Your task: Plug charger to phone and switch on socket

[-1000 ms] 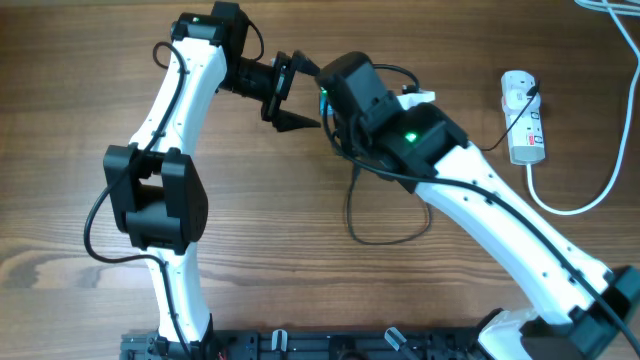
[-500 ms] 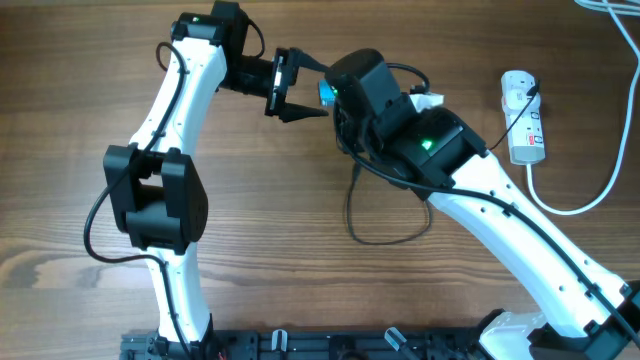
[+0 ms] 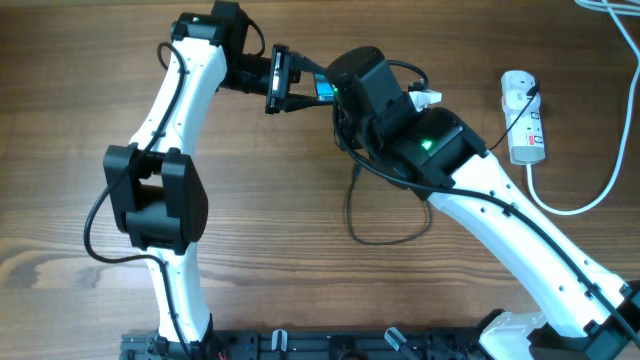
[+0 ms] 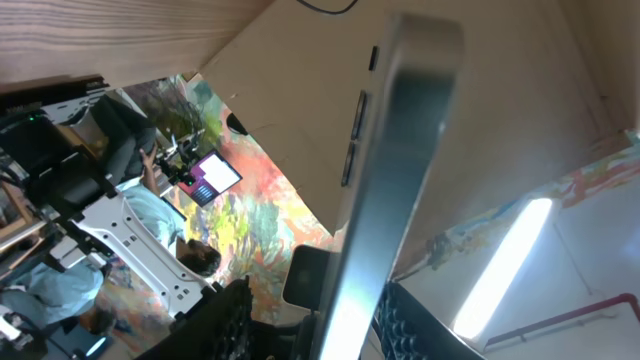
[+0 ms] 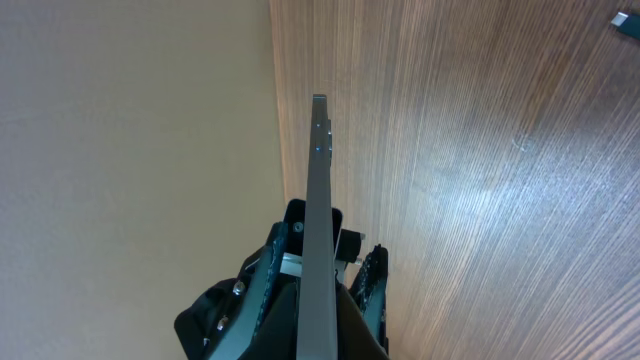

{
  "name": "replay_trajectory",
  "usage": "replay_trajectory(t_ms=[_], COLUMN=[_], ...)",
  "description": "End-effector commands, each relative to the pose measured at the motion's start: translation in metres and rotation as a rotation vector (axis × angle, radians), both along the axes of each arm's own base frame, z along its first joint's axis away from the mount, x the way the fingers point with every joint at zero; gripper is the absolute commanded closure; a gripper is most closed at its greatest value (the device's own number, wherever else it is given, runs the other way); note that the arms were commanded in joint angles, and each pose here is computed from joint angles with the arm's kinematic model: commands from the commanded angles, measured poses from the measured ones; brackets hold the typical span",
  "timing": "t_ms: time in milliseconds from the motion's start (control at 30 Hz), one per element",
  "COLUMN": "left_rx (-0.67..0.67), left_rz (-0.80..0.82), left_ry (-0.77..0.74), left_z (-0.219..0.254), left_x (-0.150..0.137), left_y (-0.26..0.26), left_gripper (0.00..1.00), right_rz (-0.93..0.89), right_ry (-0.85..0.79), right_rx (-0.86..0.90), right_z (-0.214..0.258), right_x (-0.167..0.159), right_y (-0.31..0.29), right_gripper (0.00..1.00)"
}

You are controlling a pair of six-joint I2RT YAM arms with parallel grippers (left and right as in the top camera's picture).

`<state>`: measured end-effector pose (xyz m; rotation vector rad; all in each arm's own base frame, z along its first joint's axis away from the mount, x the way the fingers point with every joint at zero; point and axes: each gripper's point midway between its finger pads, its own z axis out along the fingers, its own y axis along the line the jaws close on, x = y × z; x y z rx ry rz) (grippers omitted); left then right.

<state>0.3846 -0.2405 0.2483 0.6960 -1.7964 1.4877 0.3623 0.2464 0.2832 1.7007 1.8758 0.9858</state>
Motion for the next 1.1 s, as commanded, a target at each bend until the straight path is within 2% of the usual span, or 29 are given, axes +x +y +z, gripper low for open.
replay_trajectory(t_ms=[0,633,1067], left_rx=[-0.032,-0.041,-0.037], left_rz=[-0.011,-0.018,-0.018], left_ry=[-0.03,-0.029,-0.03], left_z=[0.0217,0.0232,0.0225], left_x=[-0.006,-0.0077,-0.0076], left_y=[-0.0047,-0.0074,-0.0073], left_gripper=[0.59,0.62,0.72], right_rz=[-0.009,-0.014,-0.014], right_ry=[-0.032,-0.023,-0.025], right_rx=[0.038,0.025,0.027], right_z=[0.0156,0.0132,0.0137], right_x=[0.0014,0.0001,0.0004], right_y=[0.0023,-0.0004,0.0], right_gripper=[0.95,0.95,0.96])
